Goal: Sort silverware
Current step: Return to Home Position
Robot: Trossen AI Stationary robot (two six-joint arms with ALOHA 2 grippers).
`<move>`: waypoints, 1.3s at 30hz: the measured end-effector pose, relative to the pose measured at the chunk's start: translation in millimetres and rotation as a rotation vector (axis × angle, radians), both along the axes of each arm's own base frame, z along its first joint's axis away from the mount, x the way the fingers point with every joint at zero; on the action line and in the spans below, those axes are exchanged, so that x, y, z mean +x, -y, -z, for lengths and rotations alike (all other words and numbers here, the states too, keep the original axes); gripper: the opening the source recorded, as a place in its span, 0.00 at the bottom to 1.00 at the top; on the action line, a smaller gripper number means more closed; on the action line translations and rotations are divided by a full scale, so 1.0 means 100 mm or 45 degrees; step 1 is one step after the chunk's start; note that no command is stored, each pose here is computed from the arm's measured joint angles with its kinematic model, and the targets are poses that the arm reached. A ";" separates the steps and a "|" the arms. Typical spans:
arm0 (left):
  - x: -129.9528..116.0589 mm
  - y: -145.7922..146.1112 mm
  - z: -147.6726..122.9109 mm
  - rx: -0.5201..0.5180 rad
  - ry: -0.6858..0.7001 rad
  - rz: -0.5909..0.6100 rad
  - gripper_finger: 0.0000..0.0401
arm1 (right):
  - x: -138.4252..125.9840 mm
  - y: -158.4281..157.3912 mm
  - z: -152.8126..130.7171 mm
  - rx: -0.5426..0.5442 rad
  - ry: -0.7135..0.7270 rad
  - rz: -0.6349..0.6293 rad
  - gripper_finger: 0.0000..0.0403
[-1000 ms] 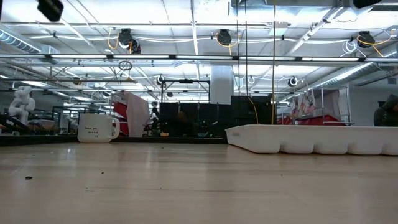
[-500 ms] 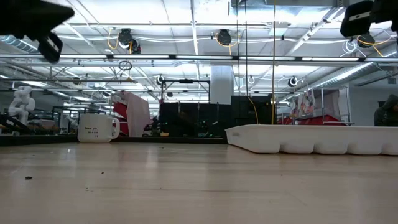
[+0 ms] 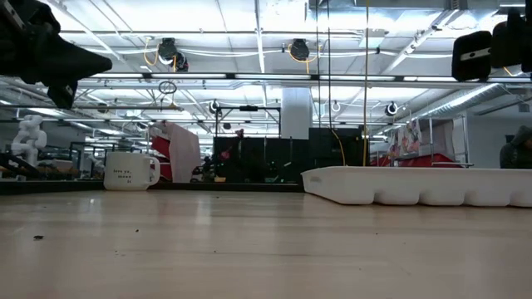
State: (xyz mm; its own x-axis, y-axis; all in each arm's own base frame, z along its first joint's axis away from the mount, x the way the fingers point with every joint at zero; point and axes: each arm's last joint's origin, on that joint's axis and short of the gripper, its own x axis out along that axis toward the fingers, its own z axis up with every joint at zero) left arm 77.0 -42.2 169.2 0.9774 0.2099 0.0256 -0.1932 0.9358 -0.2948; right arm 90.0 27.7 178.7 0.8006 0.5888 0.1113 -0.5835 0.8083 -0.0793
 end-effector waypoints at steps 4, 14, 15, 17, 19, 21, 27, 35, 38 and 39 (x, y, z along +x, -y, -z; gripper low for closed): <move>0.00 0.00 0.00 0.010 -0.002 0.003 0.03 | 0.00 0.00 0.03 -0.024 -0.033 0.006 0.25; 0.00 0.10 -0.03 0.071 0.042 0.435 0.03 | 0.04 0.00 0.07 -0.115 -0.033 0.018 0.25; 0.00 0.11 -0.03 0.082 0.044 0.469 0.03 | 0.04 0.00 0.08 -0.126 -0.041 0.020 0.25; 0.00 0.12 -0.03 0.104 0.050 0.537 0.03 | 0.06 0.00 0.10 -0.148 -0.062 0.036 0.25; 0.00 0.14 -0.03 0.114 0.056 0.605 0.03 | 0.08 0.00 0.12 -0.155 -0.092 0.076 0.25; -0.01 0.16 -0.03 0.131 0.062 0.699 0.03 | 0.10 0.01 0.13 -0.151 -0.124 0.139 0.25; -0.05 0.23 -0.04 0.163 0.109 1.040 0.03 | 0.11 0.02 0.14 -0.134 -0.146 0.200 0.25; -0.04 0.22 0.00 0.112 0.052 1.024 0.03 | 0.11 0.03 0.14 -0.132 -0.156 0.205 0.25; -0.04 0.22 0.00 0.109 0.051 1.023 0.03 | 0.11 0.03 0.14 -0.130 -0.157 0.205 0.25; -0.04 0.22 0.00 0.109 0.051 1.023 0.03 | 0.11 0.03 0.14 -0.130 -0.157 0.205 0.25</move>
State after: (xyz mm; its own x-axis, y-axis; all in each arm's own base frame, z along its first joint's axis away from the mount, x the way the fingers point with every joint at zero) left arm 72.8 -64.6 169.7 0.8268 -0.5604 0.0478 0.5569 0.8039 -0.2086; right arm 101.1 25.2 164.4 0.8889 0.4557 -0.0466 -0.4581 0.8831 -0.1014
